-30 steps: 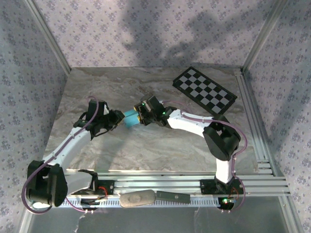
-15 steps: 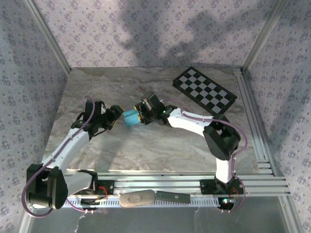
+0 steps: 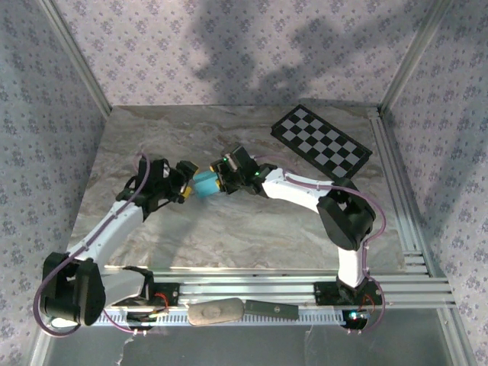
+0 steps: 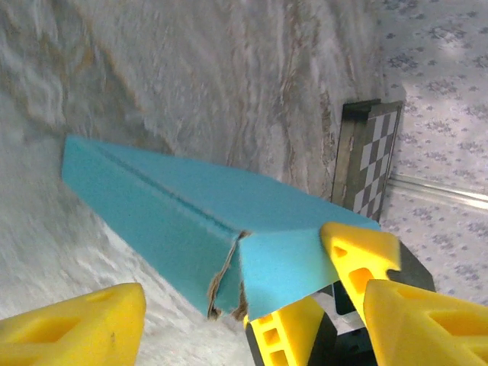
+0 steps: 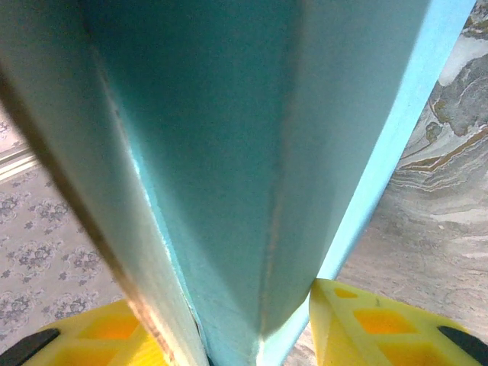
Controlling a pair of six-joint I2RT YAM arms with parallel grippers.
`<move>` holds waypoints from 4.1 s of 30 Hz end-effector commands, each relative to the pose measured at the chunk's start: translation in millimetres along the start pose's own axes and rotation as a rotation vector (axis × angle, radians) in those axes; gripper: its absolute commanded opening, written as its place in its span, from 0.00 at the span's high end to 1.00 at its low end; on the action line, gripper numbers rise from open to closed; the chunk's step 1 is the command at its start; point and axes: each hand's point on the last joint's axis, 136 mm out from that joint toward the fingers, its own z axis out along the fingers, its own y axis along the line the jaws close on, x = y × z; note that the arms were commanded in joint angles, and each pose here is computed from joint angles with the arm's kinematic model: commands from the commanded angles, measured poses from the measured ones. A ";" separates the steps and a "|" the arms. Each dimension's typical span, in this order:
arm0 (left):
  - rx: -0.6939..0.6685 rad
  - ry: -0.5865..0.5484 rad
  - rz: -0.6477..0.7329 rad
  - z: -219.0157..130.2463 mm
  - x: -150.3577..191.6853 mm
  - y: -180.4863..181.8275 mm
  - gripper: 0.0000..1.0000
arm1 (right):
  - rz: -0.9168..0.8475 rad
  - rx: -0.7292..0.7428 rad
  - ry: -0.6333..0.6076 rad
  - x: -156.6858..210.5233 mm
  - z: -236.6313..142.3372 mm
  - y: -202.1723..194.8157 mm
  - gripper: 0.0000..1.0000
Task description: Fold the paper box
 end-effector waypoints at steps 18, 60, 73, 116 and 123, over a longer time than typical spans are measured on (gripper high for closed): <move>-0.204 0.021 -0.542 6.8 -2.5 8.0 0.21 | 0.086 0.049 0.045 -26.1 12.9 -19.2 0.56; -0.383 0.117 -0.855 86.9 5.2 17.8 0.31 | 0.087 0.055 0.083 -28.4 20.2 -19.3 0.57; -0.440 0.105 -0.891 97.3 5.4 39.7 0.49 | 0.087 0.055 0.082 -30.3 19.5 -18.8 0.57; -0.427 0.137 -0.850 79.2 -9.4 32.9 0.59 | -1.791 0.697 -0.458 -143.7 -161.9 -13.4 0.49; -0.422 0.137 -0.839 77.3 -10.4 28.2 0.59 | -2.089 0.690 -0.361 -120.1 -135.1 -16.6 0.47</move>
